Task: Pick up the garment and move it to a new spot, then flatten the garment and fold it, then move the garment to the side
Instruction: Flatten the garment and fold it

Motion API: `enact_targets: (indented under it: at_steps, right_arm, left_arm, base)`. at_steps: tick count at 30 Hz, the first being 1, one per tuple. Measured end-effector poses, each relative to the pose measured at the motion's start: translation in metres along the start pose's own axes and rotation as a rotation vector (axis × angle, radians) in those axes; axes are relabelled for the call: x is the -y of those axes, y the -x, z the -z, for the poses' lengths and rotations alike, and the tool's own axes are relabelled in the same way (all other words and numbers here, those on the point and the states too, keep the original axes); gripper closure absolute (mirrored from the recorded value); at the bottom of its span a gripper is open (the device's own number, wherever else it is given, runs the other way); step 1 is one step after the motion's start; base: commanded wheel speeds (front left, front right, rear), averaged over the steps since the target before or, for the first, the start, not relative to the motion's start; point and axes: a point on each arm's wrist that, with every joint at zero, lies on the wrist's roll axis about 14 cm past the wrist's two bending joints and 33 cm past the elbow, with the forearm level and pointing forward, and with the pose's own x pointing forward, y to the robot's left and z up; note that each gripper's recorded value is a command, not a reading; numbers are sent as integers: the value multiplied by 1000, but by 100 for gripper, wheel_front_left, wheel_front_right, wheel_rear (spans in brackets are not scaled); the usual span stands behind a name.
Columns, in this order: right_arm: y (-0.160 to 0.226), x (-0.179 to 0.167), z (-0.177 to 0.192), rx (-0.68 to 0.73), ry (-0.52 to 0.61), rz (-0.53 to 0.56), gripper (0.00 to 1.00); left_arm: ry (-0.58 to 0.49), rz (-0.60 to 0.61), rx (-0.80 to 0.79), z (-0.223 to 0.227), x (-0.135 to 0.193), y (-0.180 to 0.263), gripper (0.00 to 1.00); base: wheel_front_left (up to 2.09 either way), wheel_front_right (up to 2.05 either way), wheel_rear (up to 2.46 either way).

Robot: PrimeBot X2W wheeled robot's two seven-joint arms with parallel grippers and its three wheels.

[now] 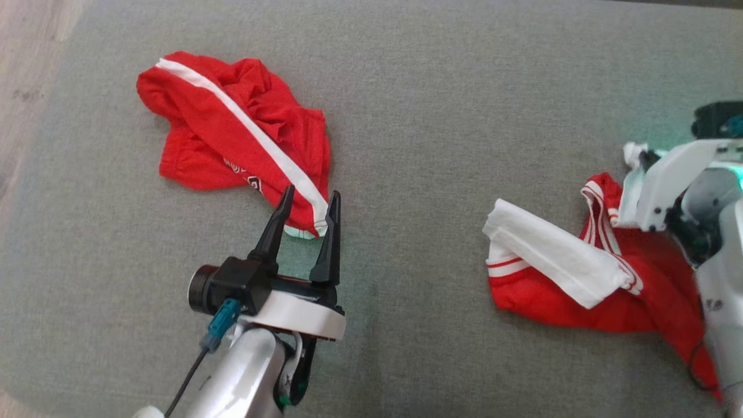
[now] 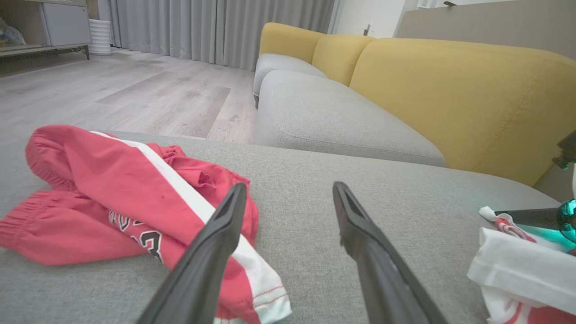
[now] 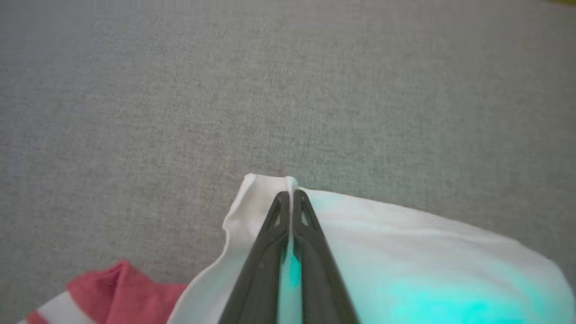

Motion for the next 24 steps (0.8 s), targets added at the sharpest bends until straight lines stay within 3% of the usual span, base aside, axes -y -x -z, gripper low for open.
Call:
enact_targets:
  at_steps: [5, 14, 24]
  right_arm:
    - [-6, -1, -46, 126, 12, -13, 100]
    - [5, 4, -197, 505, 71, 16, 100]
    - [22, 11, -290, 783, 192, 101, 100]
  left_arm:
    - [1, -7, -6, 3, -3, -2, 0]
    - [18, -40, 3, -3, -15, -7, 0]
    - [23, -122, 1, -4, -38, 5, 0]
  base:
    - [0, 0, 0]
    - [0, 0, 0]
    - [0, 0, 0]
